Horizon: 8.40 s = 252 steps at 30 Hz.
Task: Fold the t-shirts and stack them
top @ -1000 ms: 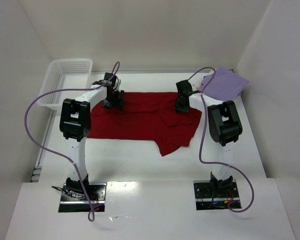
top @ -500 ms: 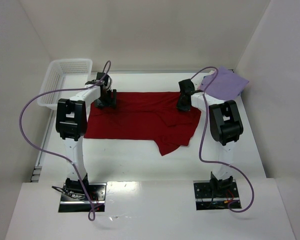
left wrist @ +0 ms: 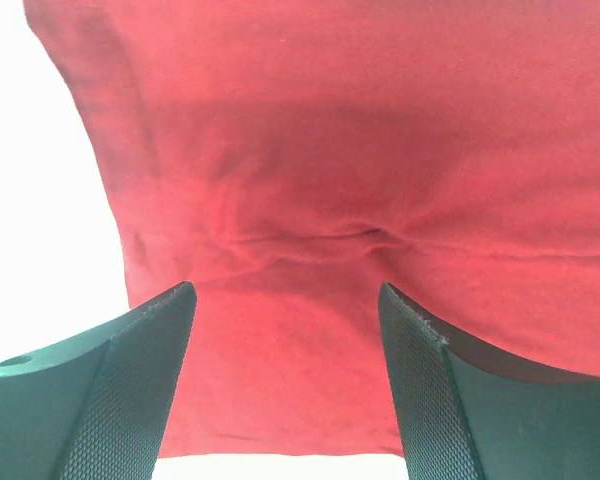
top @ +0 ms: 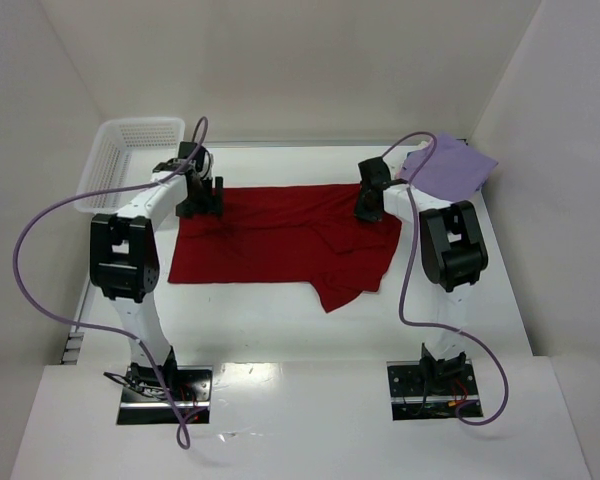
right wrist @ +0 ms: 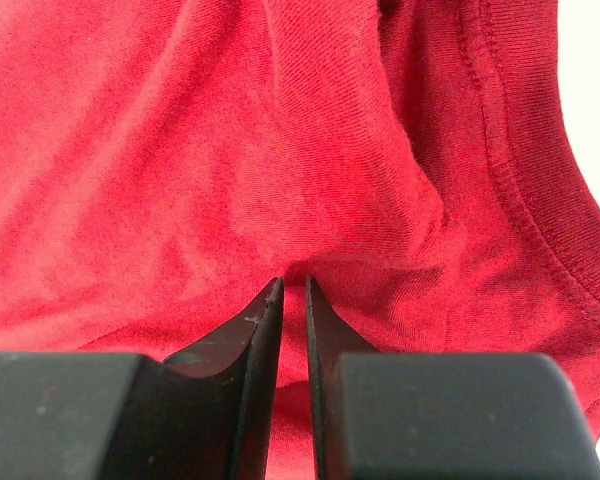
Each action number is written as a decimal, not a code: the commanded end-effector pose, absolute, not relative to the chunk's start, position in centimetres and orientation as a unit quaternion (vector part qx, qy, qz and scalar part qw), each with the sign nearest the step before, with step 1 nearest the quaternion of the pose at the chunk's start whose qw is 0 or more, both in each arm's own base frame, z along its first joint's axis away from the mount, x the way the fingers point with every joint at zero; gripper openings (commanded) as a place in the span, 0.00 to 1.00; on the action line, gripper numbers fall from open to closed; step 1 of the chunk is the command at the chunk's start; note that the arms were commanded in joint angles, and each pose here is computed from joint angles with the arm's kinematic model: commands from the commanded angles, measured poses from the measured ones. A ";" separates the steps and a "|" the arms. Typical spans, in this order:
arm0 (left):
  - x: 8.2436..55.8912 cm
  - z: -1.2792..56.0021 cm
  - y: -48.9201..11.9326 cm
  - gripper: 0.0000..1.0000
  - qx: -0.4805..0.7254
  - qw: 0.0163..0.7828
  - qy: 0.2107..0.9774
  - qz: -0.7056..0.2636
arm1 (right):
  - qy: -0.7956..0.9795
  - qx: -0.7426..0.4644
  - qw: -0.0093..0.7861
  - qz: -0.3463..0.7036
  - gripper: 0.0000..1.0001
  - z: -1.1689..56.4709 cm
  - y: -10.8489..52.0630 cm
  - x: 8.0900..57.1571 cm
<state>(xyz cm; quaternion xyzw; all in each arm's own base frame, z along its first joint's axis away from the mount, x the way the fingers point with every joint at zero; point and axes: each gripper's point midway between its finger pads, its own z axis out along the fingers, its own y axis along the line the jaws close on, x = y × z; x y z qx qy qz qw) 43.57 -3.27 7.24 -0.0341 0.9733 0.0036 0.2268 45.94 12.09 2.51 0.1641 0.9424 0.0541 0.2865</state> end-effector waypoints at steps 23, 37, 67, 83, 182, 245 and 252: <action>33.9 13.0 -2.0 0.86 -0.264 0.326 0.899 -0.124 | 0.909 0.287 0.283 0.105 1.00 7.0 11.2 28.8; 30.0 8.4 -0.3 0.86 -0.354 0.294 0.879 -0.129 | 0.900 0.306 0.274 0.148 1.00 5.5 11.1 23.9; 27.8 8.3 3.3 0.86 -0.434 0.308 0.844 -0.068 | 0.915 0.258 0.280 0.134 0.01 5.0 13.0 26.9; 27.7 6.5 3.0 0.86 -0.432 0.294 0.849 -0.077 | 0.912 0.245 0.304 0.123 0.03 6.6 12.9 28.6; 50.0 12.5 6.2 0.41 -0.326 0.412 0.847 -0.073 | 0.884 0.245 0.388 0.090 0.11 10.3 8.5 50.1; 42.5 2.4 -16.9 0.72 -0.015 0.258 0.964 -0.065 | 0.942 0.153 0.279 0.110 0.21 3.5 15.7 38.7; 42.4 2.0 -16.8 0.72 -0.015 0.254 0.965 -0.063 | 0.935 0.153 0.303 0.106 0.00 5.5 15.5 39.9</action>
